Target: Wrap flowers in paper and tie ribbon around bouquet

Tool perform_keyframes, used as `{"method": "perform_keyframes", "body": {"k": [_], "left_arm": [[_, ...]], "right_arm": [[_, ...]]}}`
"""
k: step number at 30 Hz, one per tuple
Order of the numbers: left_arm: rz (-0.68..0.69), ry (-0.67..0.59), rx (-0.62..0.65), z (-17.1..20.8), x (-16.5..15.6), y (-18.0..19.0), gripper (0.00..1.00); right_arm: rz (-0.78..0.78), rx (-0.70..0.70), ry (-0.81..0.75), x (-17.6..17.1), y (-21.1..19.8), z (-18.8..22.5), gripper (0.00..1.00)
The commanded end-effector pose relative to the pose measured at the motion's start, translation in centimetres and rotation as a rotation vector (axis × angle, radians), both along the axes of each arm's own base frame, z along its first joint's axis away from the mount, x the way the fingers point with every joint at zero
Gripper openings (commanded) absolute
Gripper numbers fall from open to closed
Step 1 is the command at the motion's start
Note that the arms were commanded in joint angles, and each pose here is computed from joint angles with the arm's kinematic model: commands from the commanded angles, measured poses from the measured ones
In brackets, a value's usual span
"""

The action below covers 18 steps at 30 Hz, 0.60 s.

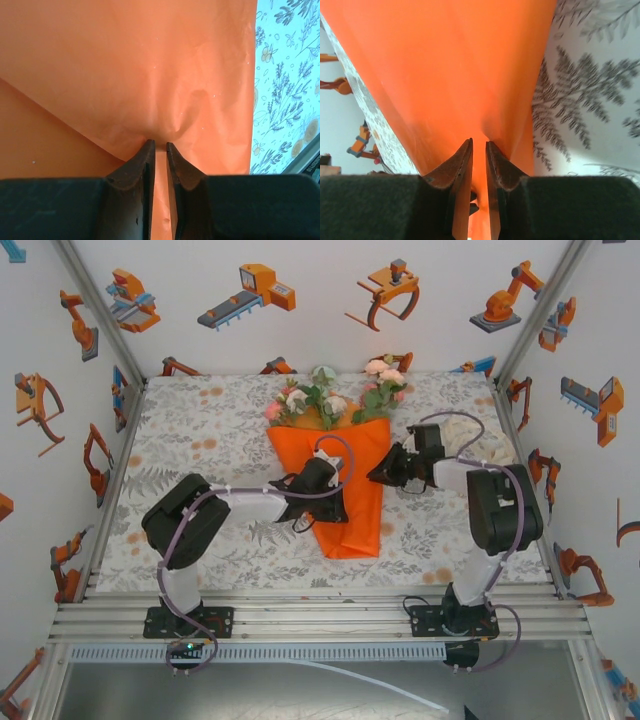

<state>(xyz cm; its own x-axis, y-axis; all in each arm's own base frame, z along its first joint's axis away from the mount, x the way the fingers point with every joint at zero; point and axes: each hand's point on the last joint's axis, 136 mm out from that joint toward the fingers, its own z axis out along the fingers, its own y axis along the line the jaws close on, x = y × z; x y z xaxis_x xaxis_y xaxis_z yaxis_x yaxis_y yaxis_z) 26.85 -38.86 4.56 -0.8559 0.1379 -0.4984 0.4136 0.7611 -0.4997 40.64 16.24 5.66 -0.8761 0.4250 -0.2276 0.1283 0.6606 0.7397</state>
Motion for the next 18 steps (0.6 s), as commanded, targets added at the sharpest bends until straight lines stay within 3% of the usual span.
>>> {"method": "perform_keyframes", "body": {"k": [1,6,12,18], "left_arm": [[0.049,0.022,0.077,-1.6,-0.7,2.5,0.2],[0.081,0.025,0.048,-1.6,-0.7,2.6,0.18],[0.09,0.011,0.037,-1.0,-0.6,2.8,0.16],[0.093,-0.007,0.022,0.2,-0.6,3.0,0.16]], "right_arm": [[0.019,0.014,-0.026,1.1,-0.9,0.4,0.22],[0.026,0.018,0.0,1.8,-0.9,-1.6,0.23],[-0.029,-0.003,0.012,6.8,-3.8,-3.3,0.23],[-0.044,-0.005,-0.044,12.1,-5.0,-0.4,0.23]]}}
